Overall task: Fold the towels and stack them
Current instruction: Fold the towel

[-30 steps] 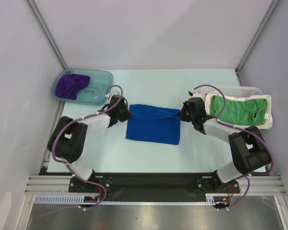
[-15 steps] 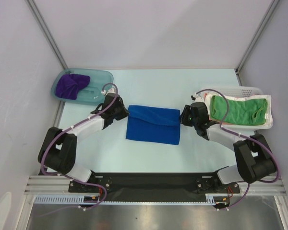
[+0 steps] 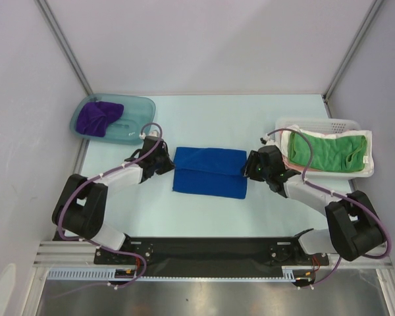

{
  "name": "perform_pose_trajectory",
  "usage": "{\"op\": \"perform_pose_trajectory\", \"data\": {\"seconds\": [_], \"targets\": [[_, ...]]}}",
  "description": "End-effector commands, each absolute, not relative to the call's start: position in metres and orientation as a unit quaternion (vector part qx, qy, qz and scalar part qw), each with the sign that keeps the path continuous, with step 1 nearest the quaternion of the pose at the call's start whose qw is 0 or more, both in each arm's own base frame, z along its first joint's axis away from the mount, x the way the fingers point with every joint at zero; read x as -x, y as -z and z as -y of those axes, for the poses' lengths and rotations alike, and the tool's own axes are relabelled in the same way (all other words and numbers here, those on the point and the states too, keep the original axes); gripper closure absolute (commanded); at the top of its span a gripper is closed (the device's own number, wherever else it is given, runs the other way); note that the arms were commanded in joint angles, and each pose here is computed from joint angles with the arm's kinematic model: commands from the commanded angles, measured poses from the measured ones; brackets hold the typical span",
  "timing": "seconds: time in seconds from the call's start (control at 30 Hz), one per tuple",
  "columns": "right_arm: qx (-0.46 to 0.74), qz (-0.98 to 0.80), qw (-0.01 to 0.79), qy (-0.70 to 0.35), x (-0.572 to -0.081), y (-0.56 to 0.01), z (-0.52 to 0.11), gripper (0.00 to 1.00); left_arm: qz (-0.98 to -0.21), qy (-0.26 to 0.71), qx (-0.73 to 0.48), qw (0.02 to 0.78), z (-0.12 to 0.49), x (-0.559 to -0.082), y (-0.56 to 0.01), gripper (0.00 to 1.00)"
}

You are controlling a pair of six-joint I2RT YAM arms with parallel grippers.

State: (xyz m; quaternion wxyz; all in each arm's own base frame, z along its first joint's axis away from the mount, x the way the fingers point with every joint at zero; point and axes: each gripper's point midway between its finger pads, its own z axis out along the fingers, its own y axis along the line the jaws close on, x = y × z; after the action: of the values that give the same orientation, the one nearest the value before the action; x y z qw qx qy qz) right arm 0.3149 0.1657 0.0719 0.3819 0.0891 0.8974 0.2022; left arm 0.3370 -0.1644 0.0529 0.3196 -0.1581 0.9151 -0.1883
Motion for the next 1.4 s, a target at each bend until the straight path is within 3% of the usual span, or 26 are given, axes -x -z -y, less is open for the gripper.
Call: {"op": "perform_pose_trajectory", "data": {"seconds": [0.0, 1.0, 1.37], "targets": [[-0.099, -0.900, 0.369, -0.212, -0.314, -0.070, -0.177, 0.55, -0.914, 0.192, 0.149, 0.326, 0.165, -0.342, -0.052, 1.00], [-0.164, -0.896, 0.358, -0.205, -0.333, -0.054, -0.185, 0.58, -0.916, 0.202, 0.140, 0.316, 0.170, -0.341, -0.045, 1.00], [-0.172, -0.895, 0.360, -0.199, -0.336, -0.056, -0.183, 0.74, -0.916, 0.202, 0.139, 0.317, 0.170, -0.340, -0.045, 1.00]]}}
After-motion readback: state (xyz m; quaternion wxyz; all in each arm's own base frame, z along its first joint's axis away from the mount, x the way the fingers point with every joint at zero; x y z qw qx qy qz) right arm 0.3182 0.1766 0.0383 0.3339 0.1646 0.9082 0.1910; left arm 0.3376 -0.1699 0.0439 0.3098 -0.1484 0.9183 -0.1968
